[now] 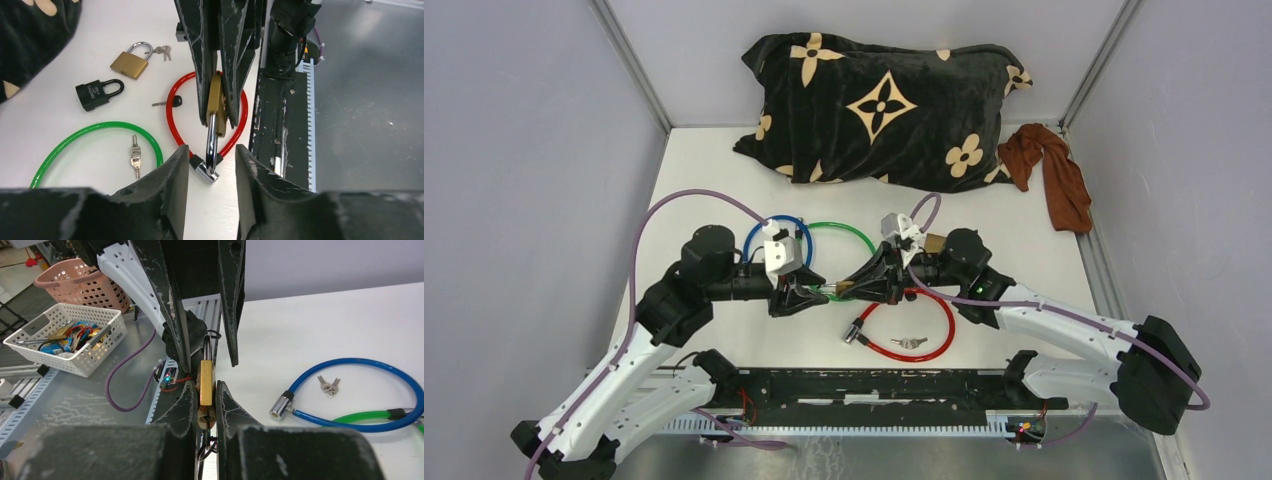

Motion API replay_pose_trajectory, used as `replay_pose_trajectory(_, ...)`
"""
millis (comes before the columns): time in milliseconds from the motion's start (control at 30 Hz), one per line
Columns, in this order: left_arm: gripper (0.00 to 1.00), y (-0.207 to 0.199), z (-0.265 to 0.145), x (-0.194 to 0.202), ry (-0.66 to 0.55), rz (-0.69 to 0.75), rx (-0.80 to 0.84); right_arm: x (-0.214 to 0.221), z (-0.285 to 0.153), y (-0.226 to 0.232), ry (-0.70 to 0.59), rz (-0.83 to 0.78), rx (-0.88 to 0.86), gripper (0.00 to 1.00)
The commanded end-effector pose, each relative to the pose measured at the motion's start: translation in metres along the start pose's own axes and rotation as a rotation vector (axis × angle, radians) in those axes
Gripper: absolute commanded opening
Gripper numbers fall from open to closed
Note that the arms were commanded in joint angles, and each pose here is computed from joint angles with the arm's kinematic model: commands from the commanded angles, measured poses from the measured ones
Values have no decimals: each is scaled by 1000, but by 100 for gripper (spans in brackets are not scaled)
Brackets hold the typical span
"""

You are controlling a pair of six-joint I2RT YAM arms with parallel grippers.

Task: Lock with the key
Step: Lock the lock.

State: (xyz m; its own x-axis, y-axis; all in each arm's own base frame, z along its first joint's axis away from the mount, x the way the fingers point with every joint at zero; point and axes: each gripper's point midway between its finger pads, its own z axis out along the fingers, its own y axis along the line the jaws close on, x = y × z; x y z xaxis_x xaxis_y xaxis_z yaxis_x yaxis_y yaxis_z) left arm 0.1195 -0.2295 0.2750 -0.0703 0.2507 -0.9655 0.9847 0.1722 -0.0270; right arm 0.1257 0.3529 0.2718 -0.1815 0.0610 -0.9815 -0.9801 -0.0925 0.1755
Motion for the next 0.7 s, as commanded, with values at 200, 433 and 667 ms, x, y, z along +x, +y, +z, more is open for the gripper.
replay_pose_trajectory(200, 41, 0, -14, -29, -76, -46, -53, -64, -19, 14, -142, -161, 13, 0)
replay_pose_trajectory(433, 64, -15, -9, -60, -209, -37, 58, -68, -20, 17, -137, -168, 9, 0)
replay_pose_trajectory(667, 28, -10, -1, -64, -239, -90, 64, -72, -20, 19, -149, -169, 1, 0)
